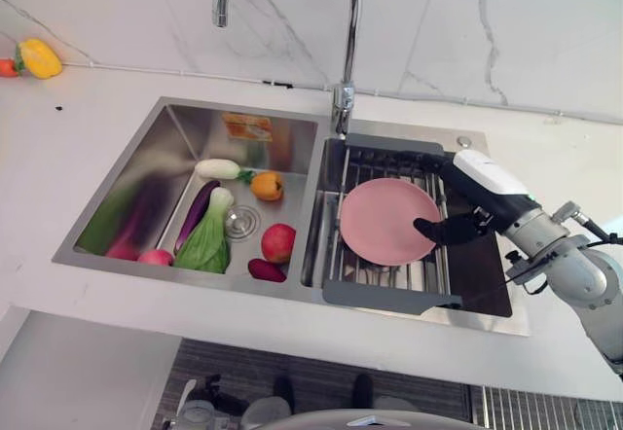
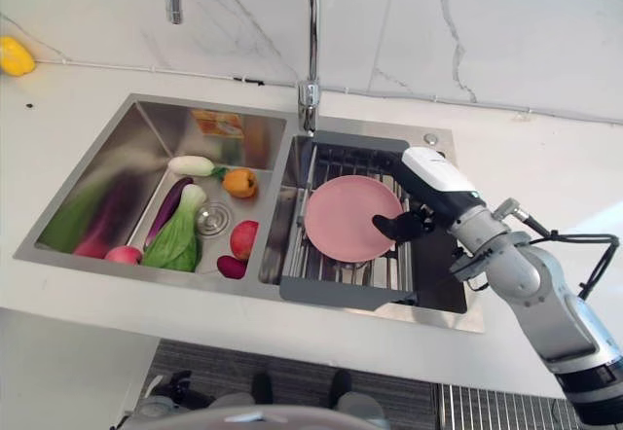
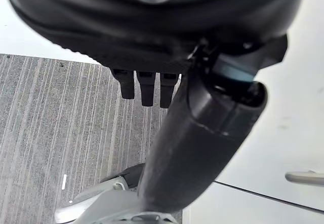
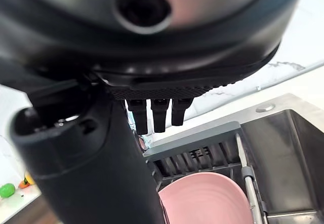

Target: Place the dishes in the dishwasher.

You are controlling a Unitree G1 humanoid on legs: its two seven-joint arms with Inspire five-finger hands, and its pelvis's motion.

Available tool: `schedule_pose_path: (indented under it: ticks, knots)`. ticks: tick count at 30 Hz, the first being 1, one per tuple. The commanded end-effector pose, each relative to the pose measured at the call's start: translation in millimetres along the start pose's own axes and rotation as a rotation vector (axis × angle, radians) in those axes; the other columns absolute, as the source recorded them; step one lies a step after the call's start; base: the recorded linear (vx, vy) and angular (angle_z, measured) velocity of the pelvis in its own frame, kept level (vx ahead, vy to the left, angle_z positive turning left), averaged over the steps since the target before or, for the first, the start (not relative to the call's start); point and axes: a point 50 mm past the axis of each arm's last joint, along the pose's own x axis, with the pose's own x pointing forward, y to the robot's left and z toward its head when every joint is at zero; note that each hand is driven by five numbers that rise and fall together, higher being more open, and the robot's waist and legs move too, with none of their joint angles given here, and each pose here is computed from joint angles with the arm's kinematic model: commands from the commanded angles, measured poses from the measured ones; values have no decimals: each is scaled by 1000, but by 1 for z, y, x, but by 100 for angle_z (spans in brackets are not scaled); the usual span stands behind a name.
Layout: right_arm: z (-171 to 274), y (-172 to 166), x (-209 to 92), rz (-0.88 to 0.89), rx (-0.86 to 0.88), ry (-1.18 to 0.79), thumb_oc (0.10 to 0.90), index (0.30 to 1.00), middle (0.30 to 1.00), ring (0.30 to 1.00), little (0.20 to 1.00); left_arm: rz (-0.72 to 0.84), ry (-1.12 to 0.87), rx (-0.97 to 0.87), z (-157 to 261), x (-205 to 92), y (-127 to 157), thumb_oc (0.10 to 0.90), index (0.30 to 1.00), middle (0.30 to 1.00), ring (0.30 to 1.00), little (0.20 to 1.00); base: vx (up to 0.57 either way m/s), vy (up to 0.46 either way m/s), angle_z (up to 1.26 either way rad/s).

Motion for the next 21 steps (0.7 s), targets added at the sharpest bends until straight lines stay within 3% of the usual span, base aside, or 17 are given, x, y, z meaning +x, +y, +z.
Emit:
schedule_pose_path:
  ticks: [1, 9, 21]
  knots:
    - [44, -35, -2, -86, -128, -227, 800, 900, 900, 900, 900, 10, 6, 76, 1, 3, 4, 800, 900, 900, 900, 900, 0, 0, 0]
    - [51, -33, -12, 10, -120, -256, 800, 900, 900, 900, 900, -22, 13, 90, -5, 1, -2, 800, 900, 900, 900, 900, -1, 2, 0]
    - [41, -4, -9, 171, -74, -219, 800, 900, 900, 900, 900, -23, 1, 86, -2, 1, -1, 800, 900, 900, 900, 900, -4, 5, -4]
